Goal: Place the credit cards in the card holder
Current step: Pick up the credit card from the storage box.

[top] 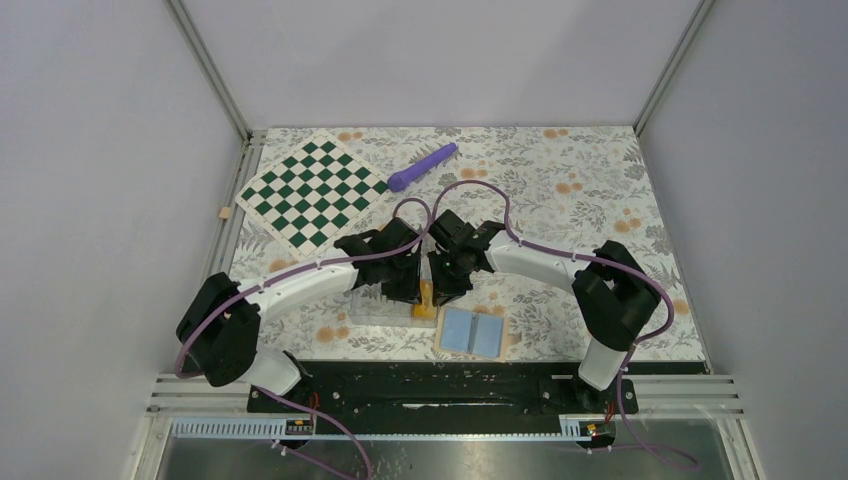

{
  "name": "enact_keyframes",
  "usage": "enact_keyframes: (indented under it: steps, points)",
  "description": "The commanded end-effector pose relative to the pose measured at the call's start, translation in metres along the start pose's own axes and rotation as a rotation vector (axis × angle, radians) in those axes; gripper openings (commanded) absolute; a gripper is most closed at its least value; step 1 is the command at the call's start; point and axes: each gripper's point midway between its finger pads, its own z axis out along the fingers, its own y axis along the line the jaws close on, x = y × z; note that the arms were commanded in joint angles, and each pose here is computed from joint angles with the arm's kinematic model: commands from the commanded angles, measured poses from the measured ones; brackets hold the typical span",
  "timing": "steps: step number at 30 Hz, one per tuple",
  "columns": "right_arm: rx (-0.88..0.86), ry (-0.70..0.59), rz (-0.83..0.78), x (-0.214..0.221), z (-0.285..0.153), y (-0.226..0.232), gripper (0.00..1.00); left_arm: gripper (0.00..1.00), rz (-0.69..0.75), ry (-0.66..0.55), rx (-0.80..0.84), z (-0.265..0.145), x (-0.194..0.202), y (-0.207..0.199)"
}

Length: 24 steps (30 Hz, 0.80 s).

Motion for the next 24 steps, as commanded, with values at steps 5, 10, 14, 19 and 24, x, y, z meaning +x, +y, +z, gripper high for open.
enact_keyframes:
  steps: [5, 10, 14, 19, 24]
  points:
    - [-0.009, 0.002, -0.012, 0.0, -0.002, 0.001, 0.22, 0.24, -0.024, -0.083, 0.206, -0.01, -0.018, -0.043]
    - [-0.006, -0.001, -0.011, -0.001, -0.001, 0.001, 0.22, 0.22, -0.038, -0.063, 0.237, -0.004, -0.013, -0.046]
    - [-0.008, -0.005, -0.013, -0.002, -0.003, 0.001, 0.22, 0.18, -0.056, -0.072, 0.262, -0.004, -0.011, -0.047]
    - [-0.014, -0.007, -0.013, -0.002, -0.004, 0.003, 0.24, 0.18, -0.054, -0.041, 0.254, 0.003, -0.004, -0.044]
    - [-0.049, -0.022, -0.006, -0.005, -0.009, 0.008, 0.29, 0.19, -0.053, -0.049, 0.303, 0.0, -0.003, -0.05]
